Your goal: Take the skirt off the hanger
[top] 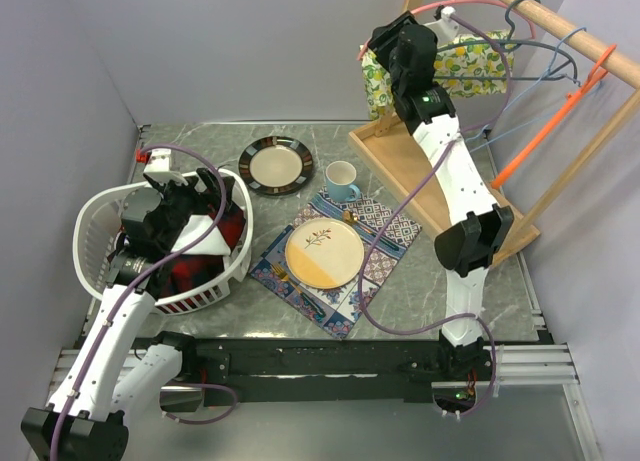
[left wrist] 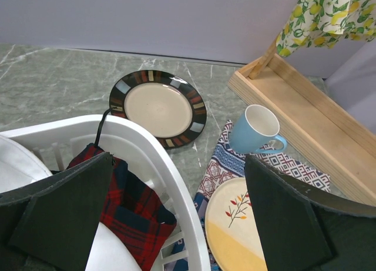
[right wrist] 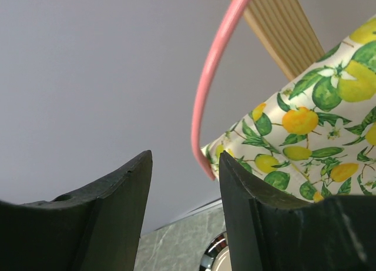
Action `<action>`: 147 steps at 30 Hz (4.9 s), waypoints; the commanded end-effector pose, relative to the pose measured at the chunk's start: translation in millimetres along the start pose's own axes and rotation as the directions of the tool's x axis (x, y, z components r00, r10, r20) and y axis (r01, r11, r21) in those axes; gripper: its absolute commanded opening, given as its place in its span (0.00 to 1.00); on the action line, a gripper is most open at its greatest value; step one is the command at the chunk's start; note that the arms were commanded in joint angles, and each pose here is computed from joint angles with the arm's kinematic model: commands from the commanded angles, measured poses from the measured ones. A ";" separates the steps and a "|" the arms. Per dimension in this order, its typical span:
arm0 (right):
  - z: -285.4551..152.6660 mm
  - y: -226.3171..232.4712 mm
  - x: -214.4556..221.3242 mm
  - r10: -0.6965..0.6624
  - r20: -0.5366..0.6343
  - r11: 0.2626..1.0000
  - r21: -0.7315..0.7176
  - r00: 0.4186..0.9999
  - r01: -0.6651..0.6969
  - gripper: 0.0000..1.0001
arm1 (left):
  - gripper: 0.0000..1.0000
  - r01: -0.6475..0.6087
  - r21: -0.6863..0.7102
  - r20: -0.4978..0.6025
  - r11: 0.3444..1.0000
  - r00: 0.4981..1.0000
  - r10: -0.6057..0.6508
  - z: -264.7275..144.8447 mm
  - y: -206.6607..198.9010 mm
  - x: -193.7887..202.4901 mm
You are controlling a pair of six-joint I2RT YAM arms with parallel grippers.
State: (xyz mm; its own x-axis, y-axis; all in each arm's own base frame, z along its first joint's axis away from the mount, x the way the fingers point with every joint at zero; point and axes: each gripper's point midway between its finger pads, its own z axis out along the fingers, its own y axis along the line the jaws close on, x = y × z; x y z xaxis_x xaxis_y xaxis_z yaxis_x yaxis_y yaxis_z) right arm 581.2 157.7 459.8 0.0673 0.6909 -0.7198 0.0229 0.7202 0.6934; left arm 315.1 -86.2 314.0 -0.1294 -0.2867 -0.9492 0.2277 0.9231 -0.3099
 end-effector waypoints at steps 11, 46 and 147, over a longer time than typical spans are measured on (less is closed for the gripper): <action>18.3 3.4 -7.6 0.028 0.106 1.000 -0.015 0.994 -0.027 0.57 | 0.99 0.006 0.061 0.058 0.998 0.998 -0.009 -5.6 -14.5 -18.0; 30.5 35.7 -46.3 -0.044 0.347 0.964 -0.231 0.937 0.131 0.00 | 0.99 0.006 0.064 0.081 0.998 0.997 -0.011 -11.6 -16.4 -24.8; -404.1 112.5 -52.4 0.031 -0.314 0.422 -0.856 0.949 -0.297 0.00 | 0.01 -0.306 0.736 0.270 0.604 0.951 0.153 -24.1 -242.2 -33.6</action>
State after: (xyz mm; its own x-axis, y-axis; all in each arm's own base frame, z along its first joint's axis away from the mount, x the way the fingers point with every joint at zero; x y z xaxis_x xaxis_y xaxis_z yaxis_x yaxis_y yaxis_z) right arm 205.9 244.6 521.1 -0.3743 0.6463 -0.6650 -0.7642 0.1913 0.6160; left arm 246.2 -303.9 396.8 0.0775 -0.1743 -0.9816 0.9046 0.4262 -0.0042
